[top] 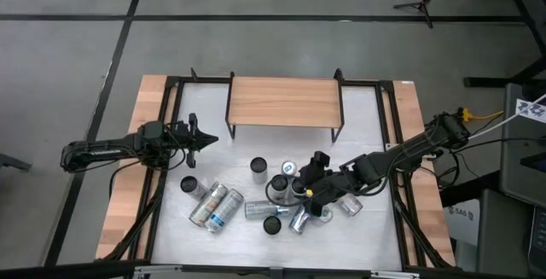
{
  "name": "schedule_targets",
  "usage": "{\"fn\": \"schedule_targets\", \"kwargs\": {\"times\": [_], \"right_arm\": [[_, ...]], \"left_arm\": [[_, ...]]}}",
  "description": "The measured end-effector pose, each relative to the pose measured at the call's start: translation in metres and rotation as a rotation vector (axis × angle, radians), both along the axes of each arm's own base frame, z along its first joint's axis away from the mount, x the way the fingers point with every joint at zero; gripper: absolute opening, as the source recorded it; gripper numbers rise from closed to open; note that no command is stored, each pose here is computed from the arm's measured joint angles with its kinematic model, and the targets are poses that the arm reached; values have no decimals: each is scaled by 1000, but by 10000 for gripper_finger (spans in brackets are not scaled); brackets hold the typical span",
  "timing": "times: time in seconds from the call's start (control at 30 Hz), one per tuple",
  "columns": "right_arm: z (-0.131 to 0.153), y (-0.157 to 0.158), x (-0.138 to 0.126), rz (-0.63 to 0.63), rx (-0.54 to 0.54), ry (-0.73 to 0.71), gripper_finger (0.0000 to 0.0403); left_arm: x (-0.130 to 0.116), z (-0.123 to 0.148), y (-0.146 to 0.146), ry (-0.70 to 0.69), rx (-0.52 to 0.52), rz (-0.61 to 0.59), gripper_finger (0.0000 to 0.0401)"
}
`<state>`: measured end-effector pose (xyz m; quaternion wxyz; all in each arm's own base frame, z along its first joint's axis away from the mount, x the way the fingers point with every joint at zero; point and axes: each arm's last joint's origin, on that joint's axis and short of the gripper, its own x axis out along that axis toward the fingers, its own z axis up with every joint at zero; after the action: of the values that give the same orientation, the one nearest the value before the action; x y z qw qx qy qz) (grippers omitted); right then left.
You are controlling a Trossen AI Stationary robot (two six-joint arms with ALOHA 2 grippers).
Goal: Sort soda cans
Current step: Put the middle white pink soda can on the shelf
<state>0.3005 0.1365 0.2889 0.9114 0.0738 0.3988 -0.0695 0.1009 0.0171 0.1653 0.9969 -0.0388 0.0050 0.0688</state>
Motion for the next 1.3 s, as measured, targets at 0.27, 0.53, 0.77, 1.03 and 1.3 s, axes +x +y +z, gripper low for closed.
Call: {"fn": "schedule_targets", "kwargs": {"times": [0.27,0.53,0.77,1.03,1.3], "right_arm": [[-1,-1,-1,-8,-11,15,379],[-2,-1,-2,-18,-2,32,379],[-9,1,2,-41,17,43,379],[-11,1,3,-81,35,40,379],[-14,2,5,-103,48,48,379]], "left_arm": [[0,0,0,0,0,0,0],[0,0,0,0,0,0,0],[0,0,0,0,0,0,0],[0,0,0,0,0,6,0],[0,0,0,0,0,6,0]]}}
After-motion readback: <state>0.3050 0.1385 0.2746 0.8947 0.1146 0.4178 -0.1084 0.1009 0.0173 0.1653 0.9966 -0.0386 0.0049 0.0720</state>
